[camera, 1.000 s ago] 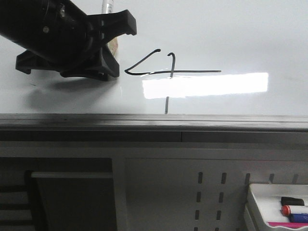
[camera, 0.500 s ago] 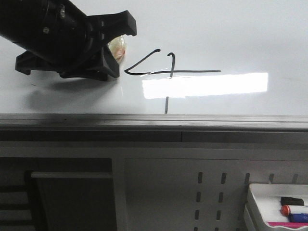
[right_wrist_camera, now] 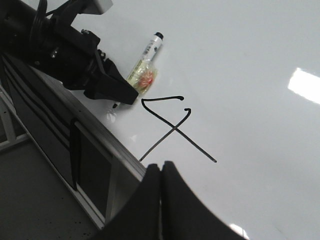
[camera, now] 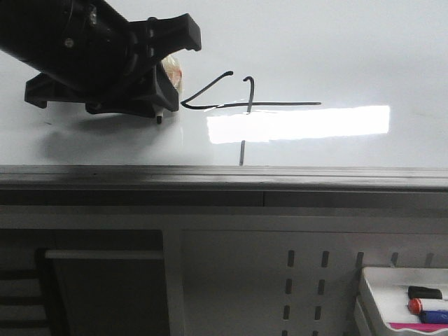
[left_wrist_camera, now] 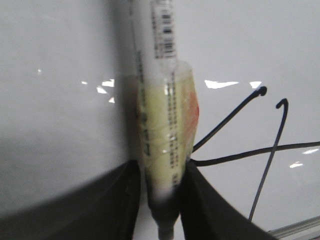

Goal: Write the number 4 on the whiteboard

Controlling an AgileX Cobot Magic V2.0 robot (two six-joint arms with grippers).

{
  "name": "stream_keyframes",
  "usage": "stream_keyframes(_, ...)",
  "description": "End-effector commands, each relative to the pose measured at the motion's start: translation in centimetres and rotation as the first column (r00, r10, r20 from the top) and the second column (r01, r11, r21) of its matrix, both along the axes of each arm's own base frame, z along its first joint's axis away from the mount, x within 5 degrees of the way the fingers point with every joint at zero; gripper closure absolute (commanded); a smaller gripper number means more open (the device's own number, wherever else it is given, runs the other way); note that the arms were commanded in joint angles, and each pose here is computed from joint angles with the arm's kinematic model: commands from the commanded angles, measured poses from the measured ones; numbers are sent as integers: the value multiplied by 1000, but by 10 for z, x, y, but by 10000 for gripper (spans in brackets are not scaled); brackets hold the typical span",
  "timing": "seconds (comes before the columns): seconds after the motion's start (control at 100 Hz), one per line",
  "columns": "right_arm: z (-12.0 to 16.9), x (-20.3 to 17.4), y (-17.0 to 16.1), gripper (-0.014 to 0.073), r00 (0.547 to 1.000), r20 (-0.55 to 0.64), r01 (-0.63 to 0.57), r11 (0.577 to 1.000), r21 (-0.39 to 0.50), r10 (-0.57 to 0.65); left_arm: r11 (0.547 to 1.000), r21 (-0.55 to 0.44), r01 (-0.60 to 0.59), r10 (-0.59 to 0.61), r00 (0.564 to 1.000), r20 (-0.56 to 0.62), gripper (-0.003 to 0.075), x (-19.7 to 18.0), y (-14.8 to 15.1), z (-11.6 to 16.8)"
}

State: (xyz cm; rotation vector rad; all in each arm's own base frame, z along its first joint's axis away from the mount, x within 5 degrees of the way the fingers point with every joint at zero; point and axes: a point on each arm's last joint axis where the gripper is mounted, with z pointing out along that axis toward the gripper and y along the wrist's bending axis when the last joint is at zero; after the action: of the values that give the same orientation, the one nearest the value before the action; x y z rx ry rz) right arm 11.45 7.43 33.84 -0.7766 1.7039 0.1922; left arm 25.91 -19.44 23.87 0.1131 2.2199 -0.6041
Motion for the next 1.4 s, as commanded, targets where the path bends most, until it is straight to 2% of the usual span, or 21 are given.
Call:
stream_keyframes(0.0,16,1,0,658,995,97,-2,998,61,-4,989,77,-124,124,992,1,506,10,12,-9)
stream_keyframes(0.13,16,1,0,658,995,97,-2,998,61,-4,989,77,-124,124,992,1,500,10,12,-9)
stream_keyframes(0.32,17,1,0,658,995,99,-3,998,62,-4,989,77,-124,124,992,1,404,10,12,-9)
stream_keyframes(0.48,17,1,0,658,995,99,-3,998,63,-4,989,77,-124,124,992,1,354,10,12,-9)
stream_keyframes(0.67,17,1,0,658,995,101,-3,998,64,-4,989,77,-124,124,992,1,185,10,12,-9)
stream_keyframes(0.77,17,1,0,658,995,103,-3,998,65,-4,989,77,-124,124,992,1,133,10,12,-9)
stream_keyframes(1.02,18,1,0,658,994,113,-5,997,71,-3,994,36,-107,106,994,26,130,6,13,5)
stream_keyframes(1.2,18,1,0,658,994,113,-5,997,71,-3,995,-36,-91,95,990,105,130,-6,21,38)
stream_keyframes(1.39,18,1,0,658,993,115,-5,997,73,-3,994,-113,-3,29,973,229,131,-36,23,81)
